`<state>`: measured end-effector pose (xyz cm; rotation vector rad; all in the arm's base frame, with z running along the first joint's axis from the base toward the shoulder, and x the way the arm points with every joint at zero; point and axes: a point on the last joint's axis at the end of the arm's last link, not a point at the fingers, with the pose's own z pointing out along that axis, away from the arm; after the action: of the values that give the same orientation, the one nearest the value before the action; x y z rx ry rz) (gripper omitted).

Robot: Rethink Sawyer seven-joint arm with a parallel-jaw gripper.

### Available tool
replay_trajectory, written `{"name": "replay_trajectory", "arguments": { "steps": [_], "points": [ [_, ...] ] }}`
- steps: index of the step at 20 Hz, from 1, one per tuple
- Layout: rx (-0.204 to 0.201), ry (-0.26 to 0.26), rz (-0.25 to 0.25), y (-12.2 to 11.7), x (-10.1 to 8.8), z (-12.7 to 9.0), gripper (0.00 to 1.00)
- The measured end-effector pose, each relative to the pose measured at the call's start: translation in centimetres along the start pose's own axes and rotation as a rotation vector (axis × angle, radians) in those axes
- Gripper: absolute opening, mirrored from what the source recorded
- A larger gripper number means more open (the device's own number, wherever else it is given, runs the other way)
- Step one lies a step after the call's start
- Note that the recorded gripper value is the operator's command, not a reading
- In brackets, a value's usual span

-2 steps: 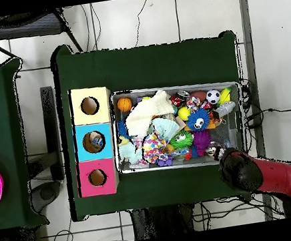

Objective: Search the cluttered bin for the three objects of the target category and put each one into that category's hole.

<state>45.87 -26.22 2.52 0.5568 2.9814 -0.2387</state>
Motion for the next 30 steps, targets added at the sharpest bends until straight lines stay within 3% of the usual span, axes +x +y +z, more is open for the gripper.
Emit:
{"name": "replay_trajectory", "arguments": {
  "steps": [17, 22, 30],
  "points": [
    [-0.078, -0.032, 0.018, 0.0, -2.9, -0.9, 1.0],
    [-0.101, -0.027, 0.014, -0.2, -3.2, -0.8, 1.0],
    [-0.128, 0.017, -0.031, -0.2, -3.3, -0.9, 1.0]
  ]
}}
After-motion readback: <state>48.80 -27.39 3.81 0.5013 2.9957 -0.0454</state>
